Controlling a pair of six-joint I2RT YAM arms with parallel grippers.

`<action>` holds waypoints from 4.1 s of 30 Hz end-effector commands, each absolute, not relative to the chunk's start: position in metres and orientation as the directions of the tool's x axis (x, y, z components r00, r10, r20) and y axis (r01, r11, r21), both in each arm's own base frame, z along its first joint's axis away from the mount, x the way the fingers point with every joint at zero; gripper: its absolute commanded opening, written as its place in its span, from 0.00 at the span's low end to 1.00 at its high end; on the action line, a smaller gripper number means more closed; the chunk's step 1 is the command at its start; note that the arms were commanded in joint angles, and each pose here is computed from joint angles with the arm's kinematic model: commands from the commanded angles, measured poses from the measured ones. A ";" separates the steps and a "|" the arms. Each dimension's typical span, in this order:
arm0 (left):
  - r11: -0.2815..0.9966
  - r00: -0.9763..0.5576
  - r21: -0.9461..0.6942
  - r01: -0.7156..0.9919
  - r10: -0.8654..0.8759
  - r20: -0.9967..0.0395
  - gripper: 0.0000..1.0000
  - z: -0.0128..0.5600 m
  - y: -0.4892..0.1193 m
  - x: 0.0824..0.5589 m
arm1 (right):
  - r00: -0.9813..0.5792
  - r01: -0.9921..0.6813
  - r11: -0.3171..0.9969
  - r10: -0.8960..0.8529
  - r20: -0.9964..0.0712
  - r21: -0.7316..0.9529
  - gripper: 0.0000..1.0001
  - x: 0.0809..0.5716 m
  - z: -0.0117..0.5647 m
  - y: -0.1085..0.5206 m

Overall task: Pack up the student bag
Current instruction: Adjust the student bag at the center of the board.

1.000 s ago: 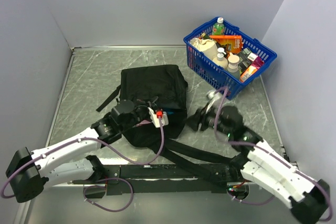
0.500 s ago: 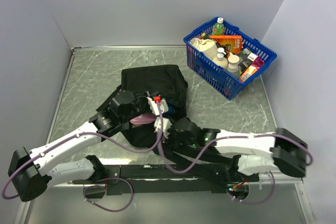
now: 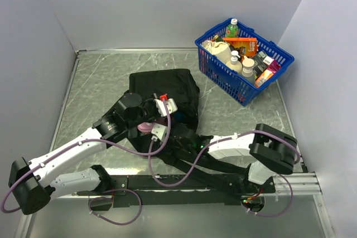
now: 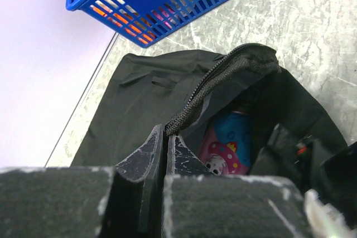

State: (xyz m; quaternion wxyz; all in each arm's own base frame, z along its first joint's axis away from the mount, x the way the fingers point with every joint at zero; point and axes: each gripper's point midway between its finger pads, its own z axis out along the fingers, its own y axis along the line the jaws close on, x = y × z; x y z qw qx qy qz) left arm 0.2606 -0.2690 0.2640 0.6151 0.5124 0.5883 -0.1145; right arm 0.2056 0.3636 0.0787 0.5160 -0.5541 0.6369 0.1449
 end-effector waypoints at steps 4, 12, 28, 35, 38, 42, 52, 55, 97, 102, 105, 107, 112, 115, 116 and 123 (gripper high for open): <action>0.489 0.367 0.491 0.721 0.331 -0.869 0.01 0.318 -0.274 0.254 | 0.087 -0.868 0.372 -0.536 -0.840 -0.327 1.00 0.234 0.079 0.390; 0.494 0.415 0.531 0.689 0.331 -0.847 0.01 0.325 -0.271 0.255 | -0.080 -0.928 0.339 -0.582 -0.809 -0.152 0.66 0.212 0.063 0.371; 0.477 0.473 0.589 0.653 0.351 -0.808 0.01 0.312 -0.266 0.253 | -0.028 -0.862 0.455 -0.483 -0.875 -0.223 0.00 0.170 0.121 0.357; 0.459 0.478 0.583 0.671 0.332 -0.813 0.01 0.301 -0.267 0.245 | -0.074 -0.846 0.500 -0.455 -0.887 -0.186 0.00 0.114 0.131 0.360; 0.433 0.481 0.580 0.690 0.326 -0.814 0.01 0.292 -0.269 0.240 | -0.095 -0.851 0.500 -0.445 -0.891 -0.159 0.00 0.093 0.135 0.363; 0.382 0.488 0.589 0.712 0.333 -0.807 0.03 0.273 -0.271 0.232 | -0.155 -0.842 0.528 -0.434 -0.888 -0.111 0.00 0.077 0.132 0.359; 0.214 0.497 0.590 0.779 0.363 -0.788 0.10 0.235 -0.270 0.204 | -0.237 -0.801 0.598 -0.286 -0.928 0.020 0.66 0.079 0.170 0.334; 0.147 0.503 0.589 0.794 0.384 -0.774 0.09 0.220 -0.268 0.196 | -0.233 -0.765 0.632 -0.088 -0.968 0.127 0.73 0.095 0.222 0.310; -0.160 0.655 0.662 0.732 0.429 -0.621 0.88 0.266 -0.299 0.212 | -0.638 -0.406 0.721 0.217 -0.739 0.561 0.69 0.352 0.147 0.250; -0.273 0.638 0.580 0.768 0.404 -0.655 0.88 0.257 -0.303 0.192 | -0.671 -0.420 0.665 0.230 -0.705 0.617 0.49 0.350 0.144 0.258; -0.315 0.643 0.561 0.765 0.418 -0.642 0.88 0.252 -0.302 0.183 | -0.675 -0.432 0.639 0.239 -0.698 0.637 0.21 0.350 0.149 0.257; -0.251 0.637 0.596 0.762 0.453 -0.624 0.84 0.252 -0.310 0.200 | -0.676 -0.436 0.628 0.243 -0.695 0.644 0.14 0.350 0.154 0.257; -0.269 0.705 0.669 0.693 0.450 -0.549 0.72 0.235 -0.334 0.226 | -0.670 -0.458 0.594 0.259 -0.696 0.662 0.07 0.346 0.171 0.260; -0.406 0.789 0.693 0.596 0.457 -0.411 0.62 0.194 -0.341 0.232 | -0.668 -0.469 0.574 0.267 -0.695 0.671 0.06 0.342 0.181 0.261; -0.444 0.808 0.690 0.572 0.450 -0.380 0.60 0.180 -0.344 0.232 | -0.672 -0.467 0.571 0.268 -0.691 0.675 0.06 0.342 0.181 0.261; -0.472 0.838 0.707 0.527 0.426 -0.340 0.53 0.160 -0.373 0.239 | -0.693 -0.467 0.545 0.263 -0.671 0.696 0.06 0.332 0.179 0.263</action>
